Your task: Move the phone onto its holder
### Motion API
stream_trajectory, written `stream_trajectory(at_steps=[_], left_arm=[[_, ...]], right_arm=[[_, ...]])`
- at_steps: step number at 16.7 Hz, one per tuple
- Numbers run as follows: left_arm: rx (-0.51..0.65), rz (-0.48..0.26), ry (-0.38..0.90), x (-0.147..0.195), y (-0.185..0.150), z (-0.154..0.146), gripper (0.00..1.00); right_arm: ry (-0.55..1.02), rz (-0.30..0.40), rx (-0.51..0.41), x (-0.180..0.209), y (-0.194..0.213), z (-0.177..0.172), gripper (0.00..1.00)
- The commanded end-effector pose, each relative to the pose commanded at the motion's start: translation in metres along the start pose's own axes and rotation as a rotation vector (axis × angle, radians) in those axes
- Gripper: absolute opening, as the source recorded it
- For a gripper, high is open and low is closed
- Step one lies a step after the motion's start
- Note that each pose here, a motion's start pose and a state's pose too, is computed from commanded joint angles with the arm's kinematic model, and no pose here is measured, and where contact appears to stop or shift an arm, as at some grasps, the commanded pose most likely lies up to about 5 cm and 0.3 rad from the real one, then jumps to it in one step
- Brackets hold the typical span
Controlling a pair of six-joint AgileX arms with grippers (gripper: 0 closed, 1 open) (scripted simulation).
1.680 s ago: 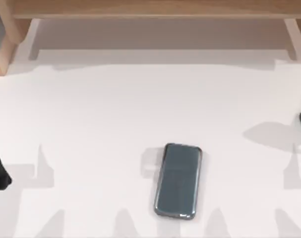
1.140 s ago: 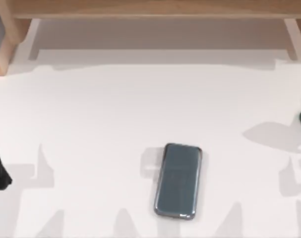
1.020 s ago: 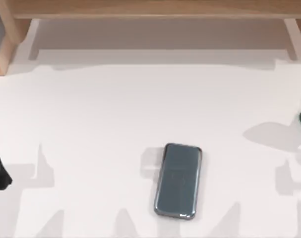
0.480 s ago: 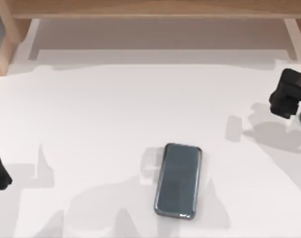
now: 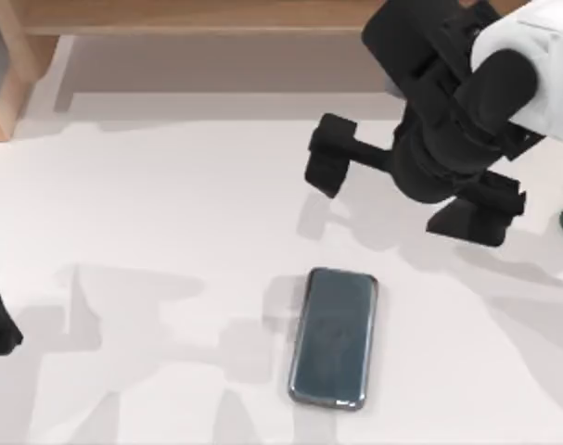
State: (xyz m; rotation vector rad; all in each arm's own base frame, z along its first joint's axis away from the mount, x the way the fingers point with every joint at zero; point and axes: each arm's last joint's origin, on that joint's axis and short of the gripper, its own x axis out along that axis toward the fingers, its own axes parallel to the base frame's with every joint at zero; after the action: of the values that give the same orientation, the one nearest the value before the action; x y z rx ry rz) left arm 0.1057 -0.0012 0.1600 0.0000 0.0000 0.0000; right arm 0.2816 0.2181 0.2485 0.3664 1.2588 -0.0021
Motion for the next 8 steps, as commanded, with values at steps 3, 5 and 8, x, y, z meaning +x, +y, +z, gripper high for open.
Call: stream_trajectory(at_steps=[3,5,8], left_arm=[[0.000,0.000,0.000,0.000,0.000,0.000,1.00],[0.000,0.000,0.000,0.000,0.000,0.000,1.00],[0.000,0.000,0.000,0.000,0.000,0.000,1.00]], right_arm=[[0.140,-0.139,-0.027,0.045,0.027,-0.019,1.00],[0.206,-0.217,-0.046,0.066,0.036,-0.033,1.00],[0.242,-0.263,-0.059,0.077,0.039,-0.041,1.00]])
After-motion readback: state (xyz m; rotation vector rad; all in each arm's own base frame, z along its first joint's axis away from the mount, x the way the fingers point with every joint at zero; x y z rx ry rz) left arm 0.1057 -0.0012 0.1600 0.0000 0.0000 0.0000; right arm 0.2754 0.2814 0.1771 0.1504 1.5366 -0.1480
